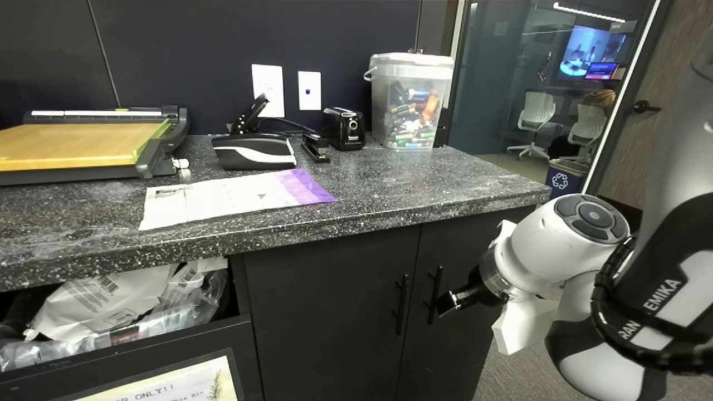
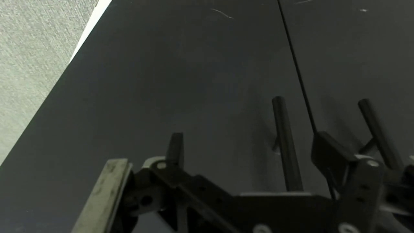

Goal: Open the right door of the cabinet

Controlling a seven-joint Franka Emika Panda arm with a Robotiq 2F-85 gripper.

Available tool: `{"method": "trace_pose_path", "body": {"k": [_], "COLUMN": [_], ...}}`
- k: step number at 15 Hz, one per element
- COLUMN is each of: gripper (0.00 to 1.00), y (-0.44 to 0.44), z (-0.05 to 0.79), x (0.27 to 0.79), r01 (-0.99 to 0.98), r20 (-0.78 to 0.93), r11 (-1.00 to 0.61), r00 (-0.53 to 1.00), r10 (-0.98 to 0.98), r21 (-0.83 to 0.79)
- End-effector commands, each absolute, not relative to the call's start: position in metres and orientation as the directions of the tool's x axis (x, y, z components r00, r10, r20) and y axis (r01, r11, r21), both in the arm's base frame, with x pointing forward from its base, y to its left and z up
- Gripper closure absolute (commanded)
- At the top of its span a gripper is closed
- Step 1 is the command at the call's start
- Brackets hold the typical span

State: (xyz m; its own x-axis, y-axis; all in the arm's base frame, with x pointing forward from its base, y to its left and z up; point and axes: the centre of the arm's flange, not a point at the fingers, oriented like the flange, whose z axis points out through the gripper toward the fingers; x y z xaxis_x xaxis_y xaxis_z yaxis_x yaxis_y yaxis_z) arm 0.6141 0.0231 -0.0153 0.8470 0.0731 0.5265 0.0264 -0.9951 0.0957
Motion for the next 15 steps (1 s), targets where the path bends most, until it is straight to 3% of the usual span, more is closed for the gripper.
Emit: {"method": "trace_pose_path", "body": {"k": [1,7,8,15], "gripper": [0.00,0.00,0.18,0.73], "y": [0.028,0.052,0.053,0.051], "z": [-0.029,-0.036,-0.035,-0.037], "x": [0.629,0.642,0.644,0.645], "r01": [0.045,0.092,0.097,0.122], "r20": [0.605,0.631,0.635,0.649], "r11": [-0.996,-0.994,-0.994,-0.992], "r00": [0.792,0.768,0.764,0.752], "r10": [0.080,0.110,0.110,0.114], "r21": [0.073,0.062,0.055,0.032]}}
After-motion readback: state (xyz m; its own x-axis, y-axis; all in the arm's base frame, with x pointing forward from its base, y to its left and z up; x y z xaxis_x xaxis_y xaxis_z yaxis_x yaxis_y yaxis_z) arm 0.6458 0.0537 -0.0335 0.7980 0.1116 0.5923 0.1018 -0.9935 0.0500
